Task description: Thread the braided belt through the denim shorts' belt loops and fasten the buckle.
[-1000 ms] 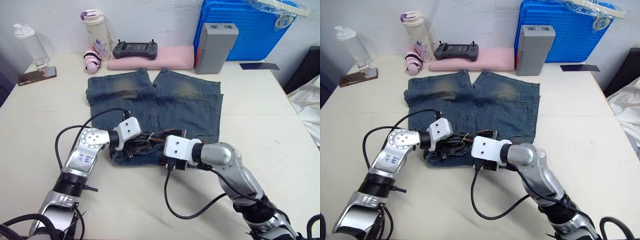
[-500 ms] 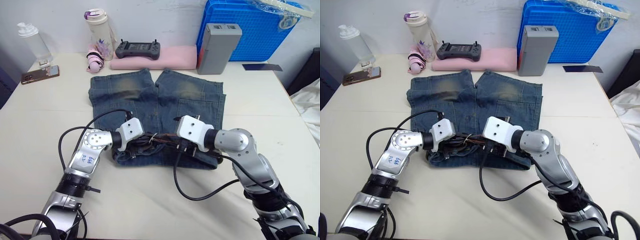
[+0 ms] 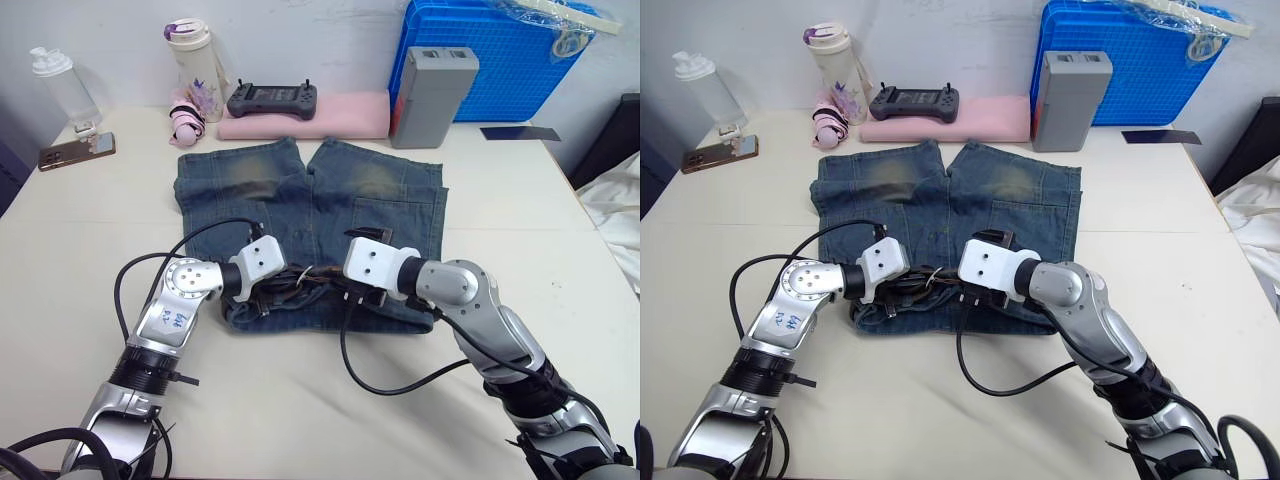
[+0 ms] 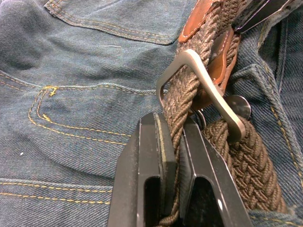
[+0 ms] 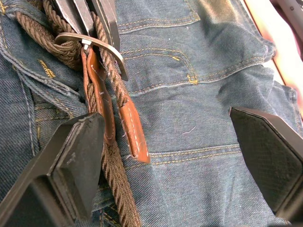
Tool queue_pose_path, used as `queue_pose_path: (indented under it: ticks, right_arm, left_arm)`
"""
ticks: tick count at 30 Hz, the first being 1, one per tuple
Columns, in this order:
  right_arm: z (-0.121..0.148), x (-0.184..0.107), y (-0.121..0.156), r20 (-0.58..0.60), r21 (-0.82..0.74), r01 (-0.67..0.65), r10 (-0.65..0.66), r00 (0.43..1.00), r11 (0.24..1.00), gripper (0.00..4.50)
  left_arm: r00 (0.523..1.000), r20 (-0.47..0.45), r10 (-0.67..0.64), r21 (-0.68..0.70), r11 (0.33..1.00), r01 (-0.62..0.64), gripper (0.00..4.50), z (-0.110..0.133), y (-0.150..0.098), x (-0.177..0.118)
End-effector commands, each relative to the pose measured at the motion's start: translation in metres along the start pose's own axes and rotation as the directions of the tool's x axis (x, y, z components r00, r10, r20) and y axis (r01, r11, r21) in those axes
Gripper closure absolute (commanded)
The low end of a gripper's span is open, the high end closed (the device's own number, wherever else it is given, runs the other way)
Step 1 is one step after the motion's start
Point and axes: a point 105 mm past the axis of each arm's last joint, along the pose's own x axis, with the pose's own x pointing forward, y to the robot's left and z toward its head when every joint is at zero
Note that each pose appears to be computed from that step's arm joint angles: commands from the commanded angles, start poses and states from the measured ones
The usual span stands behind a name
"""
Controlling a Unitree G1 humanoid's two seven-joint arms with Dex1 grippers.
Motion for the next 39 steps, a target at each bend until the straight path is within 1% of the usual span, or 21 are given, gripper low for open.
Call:
queue_pose_path:
  ticks: [1,10,14,21,23,25,27,28,29,31,32,36,39]
  right_arm:
    - [0.014,-0.006,-0.006,0.053,0.035,0.018,-0.02,0.998,0.999,0.03]
    - [0.016,-0.006,-0.013,0.049,0.037,0.037,-0.039,0.998,0.999,0.03]
    - [0.01,-0.005,-0.014,0.016,0.001,0.045,-0.045,0.999,0.999,0.03]
    - [0.006,-0.002,-0.012,0.001,-0.013,0.041,-0.041,0.999,0.999,0.03]
    - [0.004,-0.002,-0.008,-0.011,-0.034,0.026,-0.027,1.0,0.999,0.56]
    - [0.003,-0.001,-0.006,-0.017,-0.045,0.02,-0.021,1.0,0.999,1.33]
    - [0.002,-0.001,-0.005,-0.019,-0.05,0.017,-0.018,1.0,0.999,2.38]
    - [0.002,-0.001,-0.004,-0.022,-0.058,0.013,-0.014,1.0,0.998,2.79]
    - [0.0,0.0,-0.001,-0.03,-0.071,0.002,-0.004,1.0,0.997,3.34]
    - [-0.002,0.0,0.004,-0.041,-0.084,-0.013,0.01,0.999,0.996,4.26]
    - [-0.003,0.0,0.006,-0.046,-0.086,-0.019,0.015,0.999,0.996,4.46]
    - [-0.005,0.0,0.009,-0.052,-0.084,-0.023,0.018,0.998,0.996,4.46]
    - [-0.005,0.001,0.01,-0.052,-0.084,-0.022,0.017,0.998,0.996,4.46]
  left_arm:
    - [0.999,-0.002,-0.051,0.014,0.999,0.051,4.5,-0.001,-0.013,0.005]
    - [0.999,-0.004,-0.052,0.014,0.999,0.052,4.5,-0.002,-0.013,0.005]
    - [0.999,-0.004,-0.051,0.013,0.999,0.051,4.5,-0.002,-0.013,0.004]
    - [0.999,-0.003,-0.049,0.015,0.999,0.049,4.5,-0.002,-0.013,0.004]
    - [0.999,-0.003,-0.047,0.015,0.999,0.047,4.5,-0.001,-0.012,0.003]
    - [0.999,-0.003,-0.046,0.015,0.999,0.046,4.5,-0.001,-0.012,0.003]
    - [0.999,-0.004,-0.046,0.016,0.999,0.046,4.5,-0.001,-0.012,0.003]
    - [0.999,-0.004,-0.046,0.016,0.999,0.046,4.5,-0.001,-0.012,0.003]
    - [0.999,-0.003,-0.045,0.016,0.999,0.045,4.5,-0.001,-0.012,0.003]
    - [0.999,-0.002,-0.042,0.016,0.999,0.042,4.5,-0.001,-0.011,0.003]
    - [0.999,-0.001,-0.04,0.018,0.999,0.04,4.5,0.0,-0.01,0.003]
    - [1.0,0.009,-0.029,0.02,0.999,0.029,4.5,0.001,-0.008,0.001]
    - [0.999,0.036,0.004,-0.015,1.0,-0.004,4.5,0.006,-0.003,-0.003]
